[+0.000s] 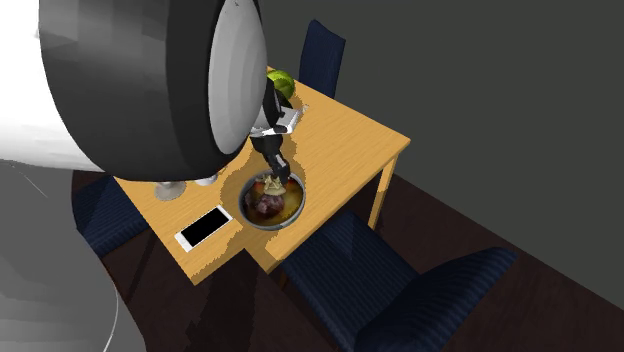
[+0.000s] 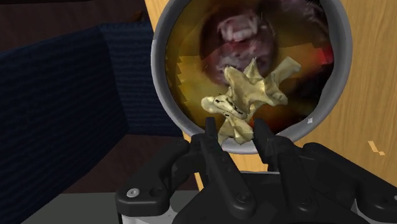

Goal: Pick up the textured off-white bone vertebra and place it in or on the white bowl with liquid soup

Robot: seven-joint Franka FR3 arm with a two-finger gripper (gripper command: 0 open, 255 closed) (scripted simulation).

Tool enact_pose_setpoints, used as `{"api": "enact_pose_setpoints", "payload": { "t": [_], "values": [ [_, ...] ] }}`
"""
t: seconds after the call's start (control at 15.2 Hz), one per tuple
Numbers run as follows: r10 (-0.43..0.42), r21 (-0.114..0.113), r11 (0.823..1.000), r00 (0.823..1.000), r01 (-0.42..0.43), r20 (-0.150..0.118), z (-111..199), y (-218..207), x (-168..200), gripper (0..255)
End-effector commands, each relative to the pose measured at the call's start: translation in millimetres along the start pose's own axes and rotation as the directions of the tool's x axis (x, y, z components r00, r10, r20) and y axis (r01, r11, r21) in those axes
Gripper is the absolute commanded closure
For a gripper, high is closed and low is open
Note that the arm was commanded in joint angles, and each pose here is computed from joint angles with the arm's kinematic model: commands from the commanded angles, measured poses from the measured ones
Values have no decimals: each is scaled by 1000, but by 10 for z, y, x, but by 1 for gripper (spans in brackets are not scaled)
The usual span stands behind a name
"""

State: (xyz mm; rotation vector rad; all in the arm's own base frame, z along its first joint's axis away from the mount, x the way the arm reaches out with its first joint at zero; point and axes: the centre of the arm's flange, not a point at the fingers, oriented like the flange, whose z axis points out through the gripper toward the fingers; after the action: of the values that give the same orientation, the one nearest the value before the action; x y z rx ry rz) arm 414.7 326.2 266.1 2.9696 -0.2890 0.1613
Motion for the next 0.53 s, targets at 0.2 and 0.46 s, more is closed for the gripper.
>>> {"api": "enact_pose_setpoints", "payload": {
  "t": [0.2,0.46],
  "values": [
    [-2,-6,1000,1000,2,9,45,21,-23,0],
    [-2,-6,1000,1000,2,9,43,13,-28,0]
  ]
}}
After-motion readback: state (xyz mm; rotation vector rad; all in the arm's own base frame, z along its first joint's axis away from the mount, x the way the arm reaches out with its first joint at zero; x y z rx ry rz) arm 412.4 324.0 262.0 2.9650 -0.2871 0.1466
